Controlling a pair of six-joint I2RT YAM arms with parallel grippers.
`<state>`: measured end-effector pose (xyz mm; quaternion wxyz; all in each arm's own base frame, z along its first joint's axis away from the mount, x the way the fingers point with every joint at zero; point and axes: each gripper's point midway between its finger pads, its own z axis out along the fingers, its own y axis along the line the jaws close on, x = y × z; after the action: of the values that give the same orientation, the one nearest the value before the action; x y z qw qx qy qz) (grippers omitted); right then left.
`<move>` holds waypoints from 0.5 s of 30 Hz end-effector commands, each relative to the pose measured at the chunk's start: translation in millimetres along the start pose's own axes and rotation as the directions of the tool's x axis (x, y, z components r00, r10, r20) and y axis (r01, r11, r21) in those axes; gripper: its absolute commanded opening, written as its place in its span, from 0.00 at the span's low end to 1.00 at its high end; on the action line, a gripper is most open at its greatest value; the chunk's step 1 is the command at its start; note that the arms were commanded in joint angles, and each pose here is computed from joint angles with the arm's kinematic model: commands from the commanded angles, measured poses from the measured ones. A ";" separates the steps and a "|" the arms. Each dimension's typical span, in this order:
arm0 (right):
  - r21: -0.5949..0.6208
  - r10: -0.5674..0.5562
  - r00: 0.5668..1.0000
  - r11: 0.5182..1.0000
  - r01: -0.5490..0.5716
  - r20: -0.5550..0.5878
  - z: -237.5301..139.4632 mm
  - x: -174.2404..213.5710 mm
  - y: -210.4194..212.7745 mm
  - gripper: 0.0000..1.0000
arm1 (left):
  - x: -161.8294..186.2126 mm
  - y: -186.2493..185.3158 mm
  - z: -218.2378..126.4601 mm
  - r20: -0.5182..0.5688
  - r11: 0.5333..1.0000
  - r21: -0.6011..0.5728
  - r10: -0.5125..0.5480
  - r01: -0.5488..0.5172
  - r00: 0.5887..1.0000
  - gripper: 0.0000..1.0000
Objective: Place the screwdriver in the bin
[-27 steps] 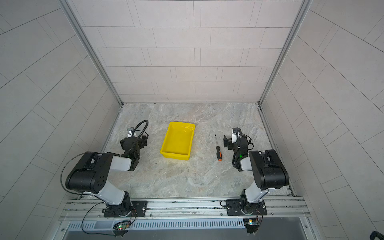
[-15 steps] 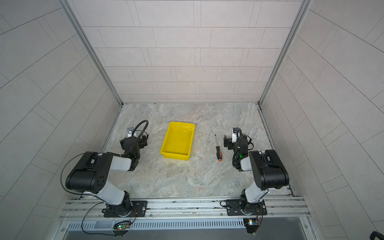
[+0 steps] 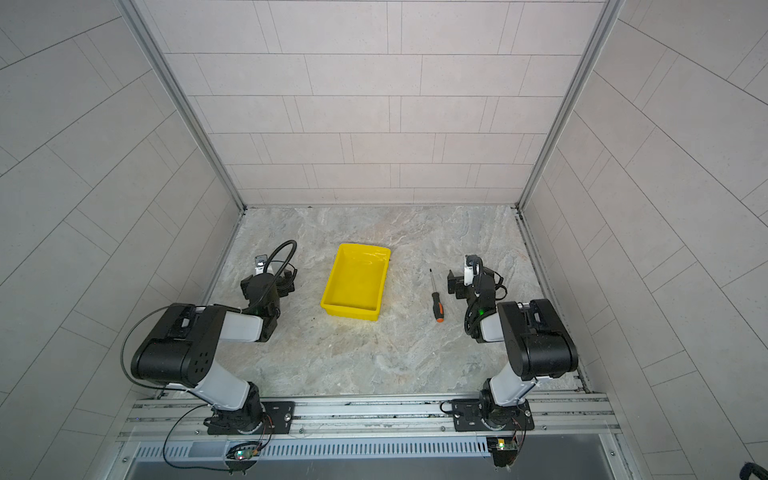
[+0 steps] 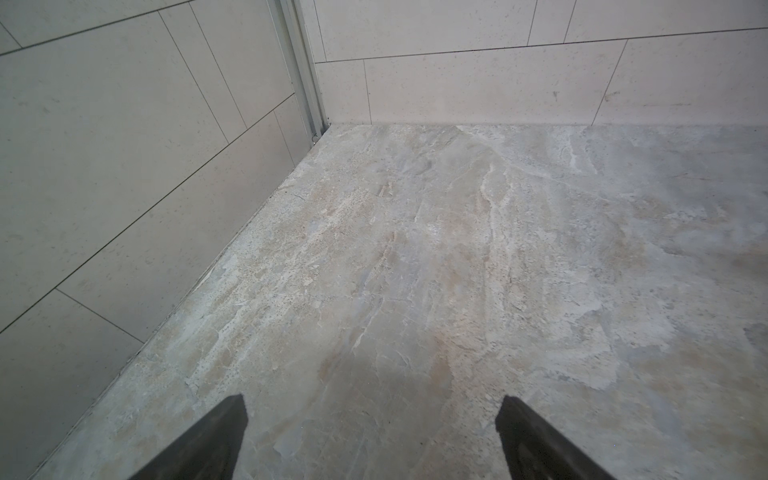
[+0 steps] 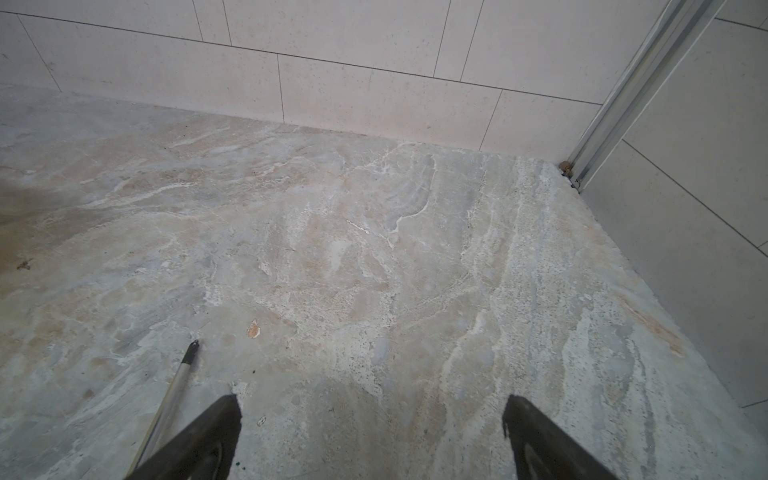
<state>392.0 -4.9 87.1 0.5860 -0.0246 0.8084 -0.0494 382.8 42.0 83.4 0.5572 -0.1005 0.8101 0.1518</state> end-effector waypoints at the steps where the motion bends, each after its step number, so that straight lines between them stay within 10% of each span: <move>1: 0.000 -0.002 1.000 1.000 0.002 0.012 -1.3 -4.5 -0.2 0.99 | -10.4 0.2 1.1 0.035 1.000 -0.006 -0.013 0.013 0.999 1.00; 15: 0.159 -0.007 0.991 0.987 -0.015 0.134 -39.1 -20.1 -17.6 0.99 | -10.4 -0.2 1.0 0.035 1.000 -0.005 -0.012 0.012 0.999 1.00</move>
<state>368.6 -9.1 90.9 0.5988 -0.0061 0.7969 -0.0803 382.8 41.9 83.3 0.5571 -0.1003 0.8103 0.1517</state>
